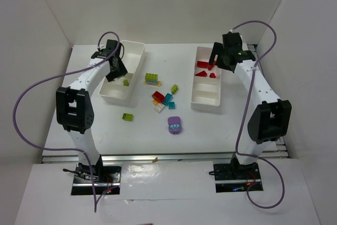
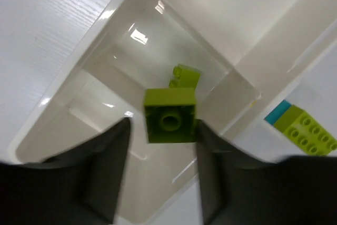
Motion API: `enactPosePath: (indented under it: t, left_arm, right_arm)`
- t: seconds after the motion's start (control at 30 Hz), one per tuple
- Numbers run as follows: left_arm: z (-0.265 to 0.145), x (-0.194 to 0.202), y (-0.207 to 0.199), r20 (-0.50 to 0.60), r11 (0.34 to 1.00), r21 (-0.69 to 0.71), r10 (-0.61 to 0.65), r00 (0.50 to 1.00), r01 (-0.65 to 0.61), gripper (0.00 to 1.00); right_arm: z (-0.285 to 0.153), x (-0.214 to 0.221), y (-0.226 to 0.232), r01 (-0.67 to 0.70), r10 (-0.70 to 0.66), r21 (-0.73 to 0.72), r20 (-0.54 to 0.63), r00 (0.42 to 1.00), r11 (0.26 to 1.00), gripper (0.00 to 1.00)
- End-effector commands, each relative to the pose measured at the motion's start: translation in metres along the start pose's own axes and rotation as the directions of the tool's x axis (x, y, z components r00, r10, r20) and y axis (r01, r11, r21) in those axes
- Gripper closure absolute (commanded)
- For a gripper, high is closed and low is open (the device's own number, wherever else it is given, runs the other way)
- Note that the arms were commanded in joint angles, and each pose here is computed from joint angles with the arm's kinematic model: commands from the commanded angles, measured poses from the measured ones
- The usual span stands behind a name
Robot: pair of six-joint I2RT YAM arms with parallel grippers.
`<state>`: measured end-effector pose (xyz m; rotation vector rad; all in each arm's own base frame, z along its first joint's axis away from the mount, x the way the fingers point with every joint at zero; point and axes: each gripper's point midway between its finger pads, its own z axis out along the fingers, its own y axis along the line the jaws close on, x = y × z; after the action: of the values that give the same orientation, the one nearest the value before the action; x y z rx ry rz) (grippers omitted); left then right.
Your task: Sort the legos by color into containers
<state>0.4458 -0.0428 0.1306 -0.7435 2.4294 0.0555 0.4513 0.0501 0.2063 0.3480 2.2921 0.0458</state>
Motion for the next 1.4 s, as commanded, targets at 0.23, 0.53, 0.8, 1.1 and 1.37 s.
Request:
enactPosePath:
  t: [0.23, 0.53, 0.8, 1.1, 1.37]
  left_arm:
    - [-0.005, -0.016, -0.021, 0.012, 0.994, 0.099, 0.055, 0.998, -0.056, 0.14]
    - [-0.072, 0.096, -0.004, -0.006, 0.975, 0.112, 0.195, 0.981, -0.193, 0.12]
    - [-0.065, 0.155, 0.039, -0.044, 0.997, 0.014, 0.071, 0.997, -0.07, 0.09]
    - [-0.019, 0.191, 0.034, -0.199, 0.999, -0.038, -0.039, 0.979, 0.032, 0.16]
    - [-0.004, 0.198, 0.035, -0.212, 0.994, -0.09, -0.083, 0.974, 0.066, 0.3]
  right_arm:
    - [-0.011, 0.015, -0.003, -0.011, 0.011, -0.007, -0.027, 1.0, 1.0, 0.13]
    - [-0.006, 0.015, 0.008, 0.001, -0.002, -0.024, -0.023, 1.0, 1.0, 0.13]
    - [-0.001, 0.015, 0.021, 0.015, -0.016, -0.048, -0.031, 0.999, 0.999, 0.12]
    - [-0.004, 0.018, 0.02, 0.023, -0.024, -0.034, -0.032, 0.999, 0.999, 0.11]
    - [-0.006, 0.025, 0.021, 0.04, -0.042, -0.037, -0.041, 0.998, 0.999, 0.11]
